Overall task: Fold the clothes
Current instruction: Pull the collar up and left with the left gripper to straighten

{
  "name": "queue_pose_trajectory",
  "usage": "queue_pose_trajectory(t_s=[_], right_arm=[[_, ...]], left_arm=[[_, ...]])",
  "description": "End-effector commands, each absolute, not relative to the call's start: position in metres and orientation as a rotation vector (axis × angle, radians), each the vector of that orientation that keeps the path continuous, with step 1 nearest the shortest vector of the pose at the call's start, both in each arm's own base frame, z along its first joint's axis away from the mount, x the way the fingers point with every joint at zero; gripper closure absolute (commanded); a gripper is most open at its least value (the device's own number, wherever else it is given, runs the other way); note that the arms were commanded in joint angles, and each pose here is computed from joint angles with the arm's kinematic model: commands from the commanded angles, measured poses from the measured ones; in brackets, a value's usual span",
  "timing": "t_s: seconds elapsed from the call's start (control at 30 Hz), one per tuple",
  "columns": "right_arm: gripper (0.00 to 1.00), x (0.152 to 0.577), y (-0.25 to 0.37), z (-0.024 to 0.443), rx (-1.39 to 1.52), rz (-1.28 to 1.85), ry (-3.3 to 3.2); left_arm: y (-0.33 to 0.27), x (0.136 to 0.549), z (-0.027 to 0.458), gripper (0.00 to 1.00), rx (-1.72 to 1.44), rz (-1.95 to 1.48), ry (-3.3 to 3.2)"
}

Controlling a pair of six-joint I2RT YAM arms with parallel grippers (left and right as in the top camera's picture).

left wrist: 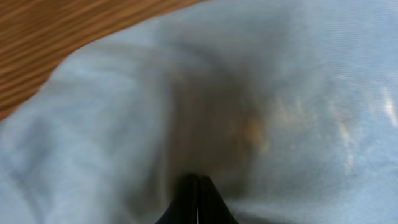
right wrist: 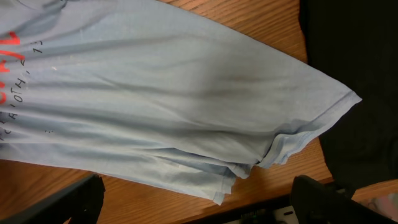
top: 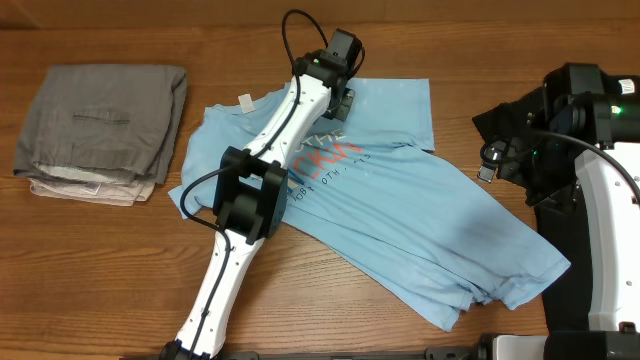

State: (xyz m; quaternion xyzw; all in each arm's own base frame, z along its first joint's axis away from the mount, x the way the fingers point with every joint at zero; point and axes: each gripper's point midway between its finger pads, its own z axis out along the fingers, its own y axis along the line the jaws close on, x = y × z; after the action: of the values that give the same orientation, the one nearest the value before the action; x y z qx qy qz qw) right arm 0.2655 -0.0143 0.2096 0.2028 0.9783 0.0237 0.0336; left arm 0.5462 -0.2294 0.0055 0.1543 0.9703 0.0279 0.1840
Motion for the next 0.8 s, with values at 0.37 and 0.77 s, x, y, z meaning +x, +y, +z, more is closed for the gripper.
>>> queue_pose_trajectory(t_s=[0.37, 0.77], right_arm=[[0.0, 0.266, -0.017, 0.216, 0.634, 0.067, 2.982], [0.0, 0.266, -0.017, 0.216, 0.634, 0.067, 2.982]], left_arm=[[-0.116, 0.567, -0.06, 0.87, -0.028, 0.016, 2.899], [-0.18, 0.637, 0.176, 0.8, 0.072, -0.25, 2.324]])
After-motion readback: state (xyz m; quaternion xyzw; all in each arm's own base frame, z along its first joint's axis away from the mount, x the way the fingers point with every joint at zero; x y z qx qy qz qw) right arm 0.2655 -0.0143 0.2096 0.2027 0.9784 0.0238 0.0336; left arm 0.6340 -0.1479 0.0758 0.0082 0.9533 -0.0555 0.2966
